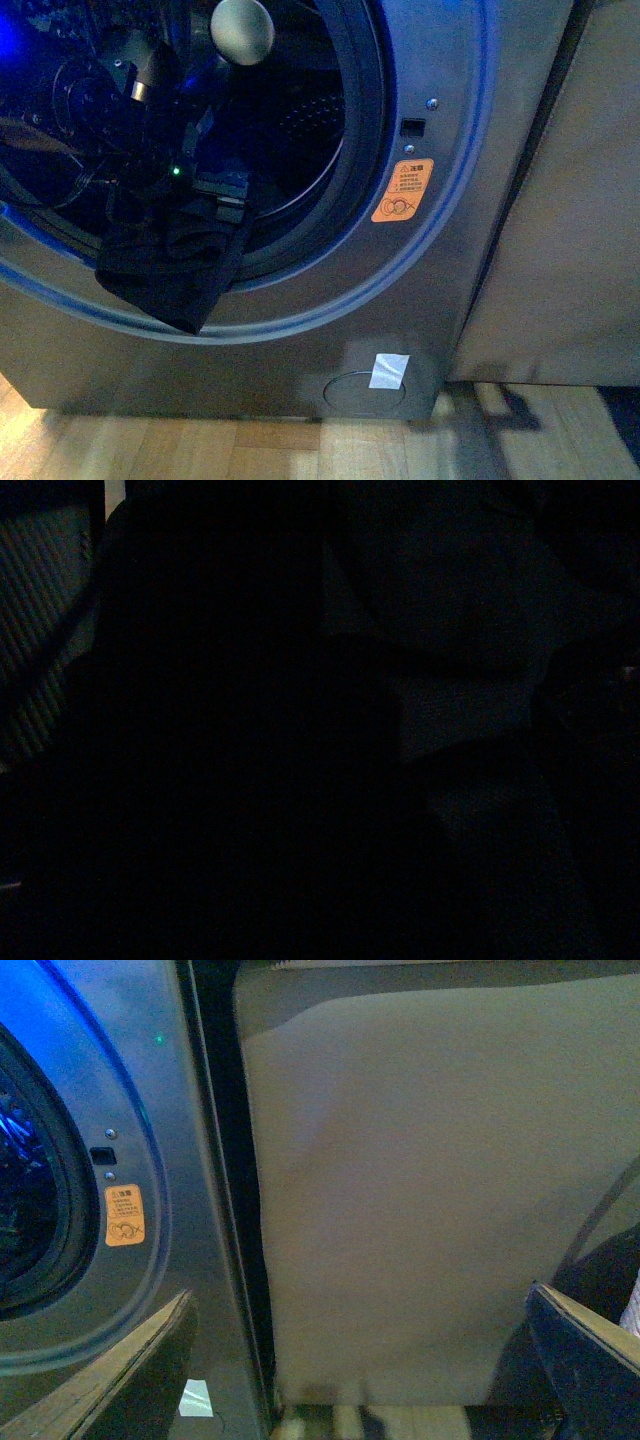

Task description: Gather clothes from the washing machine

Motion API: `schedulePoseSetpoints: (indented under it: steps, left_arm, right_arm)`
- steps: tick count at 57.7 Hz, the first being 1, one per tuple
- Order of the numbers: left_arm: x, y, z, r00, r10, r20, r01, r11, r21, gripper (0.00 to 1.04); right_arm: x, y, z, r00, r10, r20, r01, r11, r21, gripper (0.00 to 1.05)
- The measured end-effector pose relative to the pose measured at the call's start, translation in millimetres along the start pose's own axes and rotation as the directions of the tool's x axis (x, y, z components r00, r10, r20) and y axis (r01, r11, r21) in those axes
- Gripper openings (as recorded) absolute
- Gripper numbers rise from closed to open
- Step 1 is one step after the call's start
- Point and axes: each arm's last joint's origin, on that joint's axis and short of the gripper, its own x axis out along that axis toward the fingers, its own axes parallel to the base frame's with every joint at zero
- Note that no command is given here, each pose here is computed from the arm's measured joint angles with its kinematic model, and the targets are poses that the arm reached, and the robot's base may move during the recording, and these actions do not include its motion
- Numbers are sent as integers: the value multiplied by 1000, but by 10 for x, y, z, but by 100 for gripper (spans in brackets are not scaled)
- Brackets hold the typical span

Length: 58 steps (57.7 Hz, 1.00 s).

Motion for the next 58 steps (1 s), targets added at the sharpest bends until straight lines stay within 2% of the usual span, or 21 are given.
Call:
schedulePoseSetpoints:
  steps: [2, 13, 16, 25, 36, 47, 58]
  left_arm:
    - [-5, -5, 3, 1000, 0, -2, 0, 1000, 2, 97]
    - [-24, -23, -10, 1000, 13, -8, -13, 1000, 4, 71]
    - [-43, -27, -16, 1000, 8, 0, -8, 1000, 4, 59]
    - [-153, -37, -56, 999, -35, 30, 35, 999, 8, 33]
    - [-395, -51, -126, 991, -118, 64, 118, 993, 13, 11]
    - [-794, -98, -151, 972, -202, 120, 200, 979, 35, 8]
    - [-1363, -151, -162, 928, -304, 214, 293, 953, 79, 7]
  right_arm:
    - [0, 0, 0, 1000, 0, 0, 0, 1000, 0, 97]
    - [0, 0, 0, 1000, 0, 0, 0, 1000, 0, 97]
    - [0, 0, 0, 1000, 0, 0, 0, 1000, 0, 97]
    - [0, 0, 0, 1000, 0, 0, 0, 1000, 0, 97]
    - [0, 0, 0, 1000, 0, 0, 0, 1000, 0, 97]
    - [0, 0, 0, 1000, 0, 0, 0, 1000, 0, 97]
    - [0, 0, 0, 1000, 0, 0, 0, 1000, 0, 97]
